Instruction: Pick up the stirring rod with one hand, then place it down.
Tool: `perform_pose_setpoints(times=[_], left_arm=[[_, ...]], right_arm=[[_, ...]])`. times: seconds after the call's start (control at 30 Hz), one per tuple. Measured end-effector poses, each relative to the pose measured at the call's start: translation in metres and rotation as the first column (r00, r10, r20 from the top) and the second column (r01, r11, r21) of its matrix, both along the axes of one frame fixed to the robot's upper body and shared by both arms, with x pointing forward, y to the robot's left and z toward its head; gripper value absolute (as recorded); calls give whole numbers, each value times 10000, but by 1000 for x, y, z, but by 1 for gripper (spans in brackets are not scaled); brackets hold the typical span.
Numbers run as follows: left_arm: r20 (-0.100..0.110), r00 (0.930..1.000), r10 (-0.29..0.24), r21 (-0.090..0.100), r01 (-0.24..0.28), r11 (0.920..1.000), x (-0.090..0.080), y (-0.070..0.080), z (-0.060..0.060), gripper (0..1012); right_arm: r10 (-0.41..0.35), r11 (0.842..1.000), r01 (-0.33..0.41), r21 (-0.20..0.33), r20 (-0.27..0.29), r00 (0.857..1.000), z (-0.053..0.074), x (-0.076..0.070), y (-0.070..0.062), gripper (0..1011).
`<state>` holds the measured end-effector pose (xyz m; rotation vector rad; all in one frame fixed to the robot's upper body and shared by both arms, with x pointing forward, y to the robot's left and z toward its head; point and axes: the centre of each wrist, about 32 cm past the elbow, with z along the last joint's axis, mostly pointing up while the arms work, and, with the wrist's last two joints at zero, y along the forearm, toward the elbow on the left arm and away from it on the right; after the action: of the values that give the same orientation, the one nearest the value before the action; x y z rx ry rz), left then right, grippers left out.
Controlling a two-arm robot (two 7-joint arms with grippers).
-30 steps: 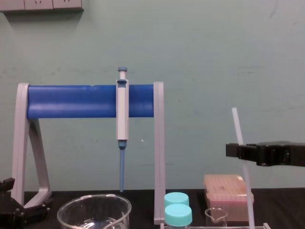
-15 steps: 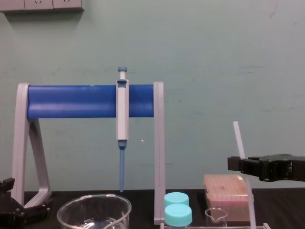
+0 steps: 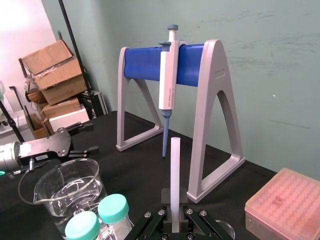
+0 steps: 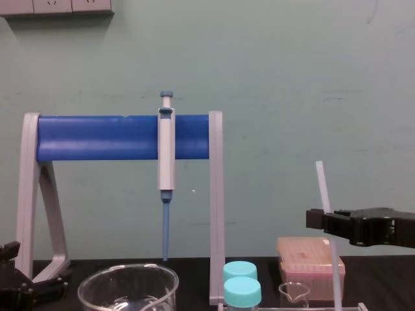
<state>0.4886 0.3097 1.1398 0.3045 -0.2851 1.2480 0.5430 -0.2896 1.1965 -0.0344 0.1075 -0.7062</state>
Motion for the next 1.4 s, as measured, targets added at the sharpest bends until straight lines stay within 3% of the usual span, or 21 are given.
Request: perform_pose_setpoints(times=[0.6,1.13,1.4], left_arm=[[-1,10000,0,0,0,10000,0,0,0,1005],[-1,10000,-1,0,1,10000,0,0,0,1005],[0,10000,0,0,0,10000,0,0,0,1005]], right_arm=[[249,9995,-241,-187,420,9988,-8,-2,-3,70],[198,9995,-191,-238,320,9993,-19,-1,-6,75],[142,9997,-135,-198,331,9994,-18,0,-7,328]])
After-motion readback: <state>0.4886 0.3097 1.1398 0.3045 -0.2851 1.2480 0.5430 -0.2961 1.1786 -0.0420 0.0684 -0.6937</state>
